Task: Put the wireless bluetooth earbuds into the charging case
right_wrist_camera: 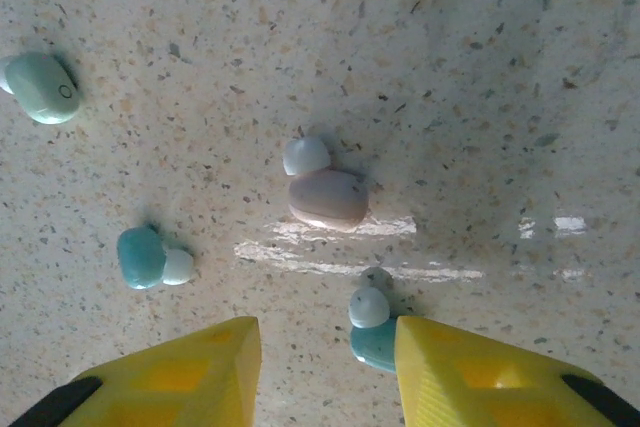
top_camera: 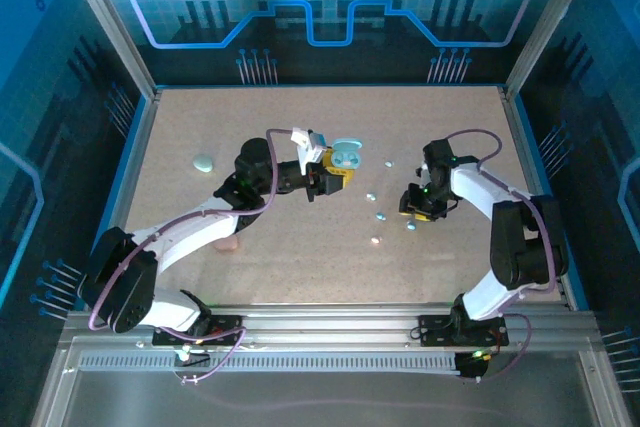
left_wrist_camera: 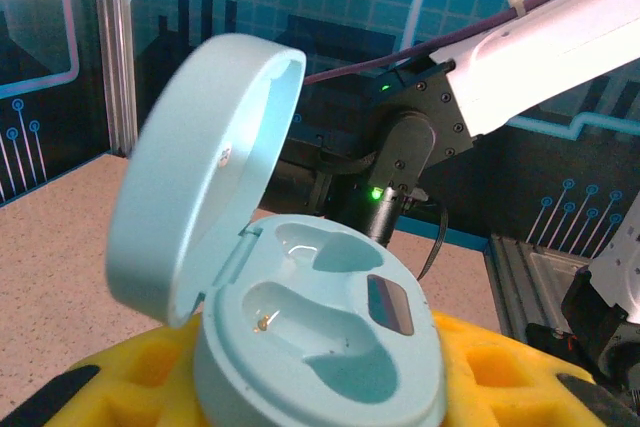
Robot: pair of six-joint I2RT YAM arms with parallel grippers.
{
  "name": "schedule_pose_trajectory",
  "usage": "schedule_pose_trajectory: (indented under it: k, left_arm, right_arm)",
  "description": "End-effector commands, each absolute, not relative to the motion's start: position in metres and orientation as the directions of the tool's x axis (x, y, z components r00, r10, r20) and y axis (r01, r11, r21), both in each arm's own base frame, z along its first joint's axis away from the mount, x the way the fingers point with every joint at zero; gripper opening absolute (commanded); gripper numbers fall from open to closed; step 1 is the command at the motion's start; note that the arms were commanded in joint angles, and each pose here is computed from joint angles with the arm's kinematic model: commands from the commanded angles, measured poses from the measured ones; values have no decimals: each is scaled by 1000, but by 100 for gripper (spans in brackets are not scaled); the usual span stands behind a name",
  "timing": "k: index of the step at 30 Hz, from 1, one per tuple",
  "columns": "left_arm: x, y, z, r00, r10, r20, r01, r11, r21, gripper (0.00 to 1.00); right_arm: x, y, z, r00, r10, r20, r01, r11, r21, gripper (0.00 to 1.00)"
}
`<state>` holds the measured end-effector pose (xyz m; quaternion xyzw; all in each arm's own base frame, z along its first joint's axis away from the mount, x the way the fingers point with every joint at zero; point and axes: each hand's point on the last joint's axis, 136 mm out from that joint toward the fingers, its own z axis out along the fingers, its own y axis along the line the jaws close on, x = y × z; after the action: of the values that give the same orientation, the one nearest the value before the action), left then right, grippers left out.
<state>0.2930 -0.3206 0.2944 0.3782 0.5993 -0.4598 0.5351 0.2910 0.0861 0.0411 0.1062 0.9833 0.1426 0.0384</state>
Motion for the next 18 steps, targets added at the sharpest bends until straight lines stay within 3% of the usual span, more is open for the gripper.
schedule_pose_trajectory:
  k: [1,10,18]
  left_arm:
    - [289,-319,301,-122,-55,-991,953,271,-133,34]
    - [289,-319,300,-121,-47,-992,953,276,-129,34]
    - [286,-315,301,-112,-34,-993,951,288,-117,34]
  right_arm:
    - [293,84,36,-978,206,-36,189,942,276,41]
    - [324,89,59,-977,175,-122,132,945,299,40]
    - [343,88,61,-977,181,-114,144,950,278,39]
